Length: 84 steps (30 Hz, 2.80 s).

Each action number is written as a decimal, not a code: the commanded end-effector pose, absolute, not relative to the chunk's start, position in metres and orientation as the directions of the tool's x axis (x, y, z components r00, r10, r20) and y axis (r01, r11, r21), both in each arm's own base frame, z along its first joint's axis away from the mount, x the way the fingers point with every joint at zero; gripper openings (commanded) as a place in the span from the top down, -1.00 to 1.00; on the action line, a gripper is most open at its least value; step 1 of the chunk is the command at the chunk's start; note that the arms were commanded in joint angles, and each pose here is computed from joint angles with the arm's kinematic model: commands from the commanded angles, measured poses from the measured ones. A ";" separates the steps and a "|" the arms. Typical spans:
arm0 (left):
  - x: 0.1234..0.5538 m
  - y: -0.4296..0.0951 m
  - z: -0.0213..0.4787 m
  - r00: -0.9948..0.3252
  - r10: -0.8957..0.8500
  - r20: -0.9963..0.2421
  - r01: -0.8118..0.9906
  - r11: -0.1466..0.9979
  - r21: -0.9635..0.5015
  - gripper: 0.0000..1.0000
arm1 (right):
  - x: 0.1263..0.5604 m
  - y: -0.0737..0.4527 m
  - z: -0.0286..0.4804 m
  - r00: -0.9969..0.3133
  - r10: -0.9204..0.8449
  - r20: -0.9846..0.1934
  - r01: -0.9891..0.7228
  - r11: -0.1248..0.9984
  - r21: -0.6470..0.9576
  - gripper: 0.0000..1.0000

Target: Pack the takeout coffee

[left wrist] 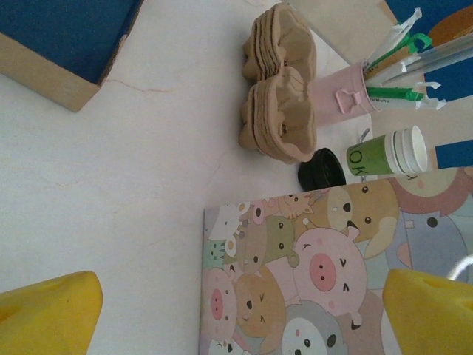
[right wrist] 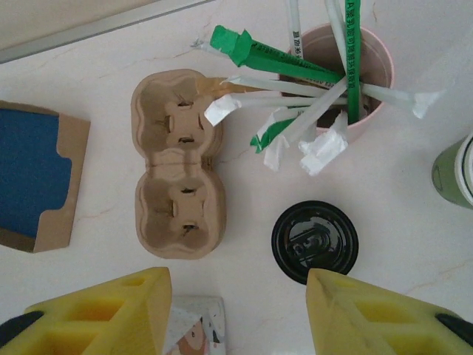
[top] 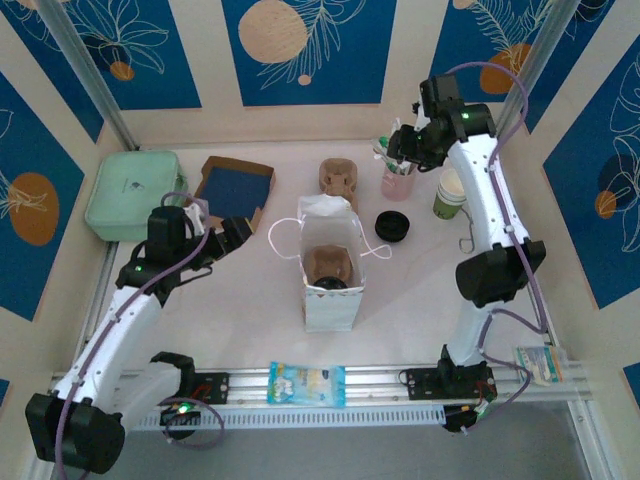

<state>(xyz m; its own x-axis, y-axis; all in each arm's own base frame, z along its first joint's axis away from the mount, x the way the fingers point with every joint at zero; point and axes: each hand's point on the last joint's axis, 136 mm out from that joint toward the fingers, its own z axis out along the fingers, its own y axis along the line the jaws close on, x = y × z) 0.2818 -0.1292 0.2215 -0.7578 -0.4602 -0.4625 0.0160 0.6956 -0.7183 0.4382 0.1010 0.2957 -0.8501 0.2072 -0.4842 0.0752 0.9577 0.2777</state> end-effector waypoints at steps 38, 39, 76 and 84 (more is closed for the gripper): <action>0.275 -0.118 0.254 -0.721 -0.427 -0.546 0.064 0.743 -0.667 -0.92 | 0.510 0.103 0.220 -0.881 0.210 -0.423 0.173 0.977 0.125 0.33; 0.275 -0.118 0.255 -0.720 -0.429 -0.546 0.065 0.742 -0.667 -0.92 | 0.511 0.104 0.220 -0.880 0.209 -0.426 0.172 0.977 0.125 0.35; 0.271 -0.117 0.259 -0.713 -0.429 -0.555 0.069 0.744 -0.664 -0.91 | 0.502 0.089 0.266 -0.829 0.179 -0.530 0.175 0.983 0.059 0.87; 0.270 -0.116 0.260 -0.711 -0.429 -0.558 0.072 0.744 -0.664 -0.91 | 0.497 0.090 0.280 -0.814 0.173 -0.554 0.166 0.984 0.064 0.87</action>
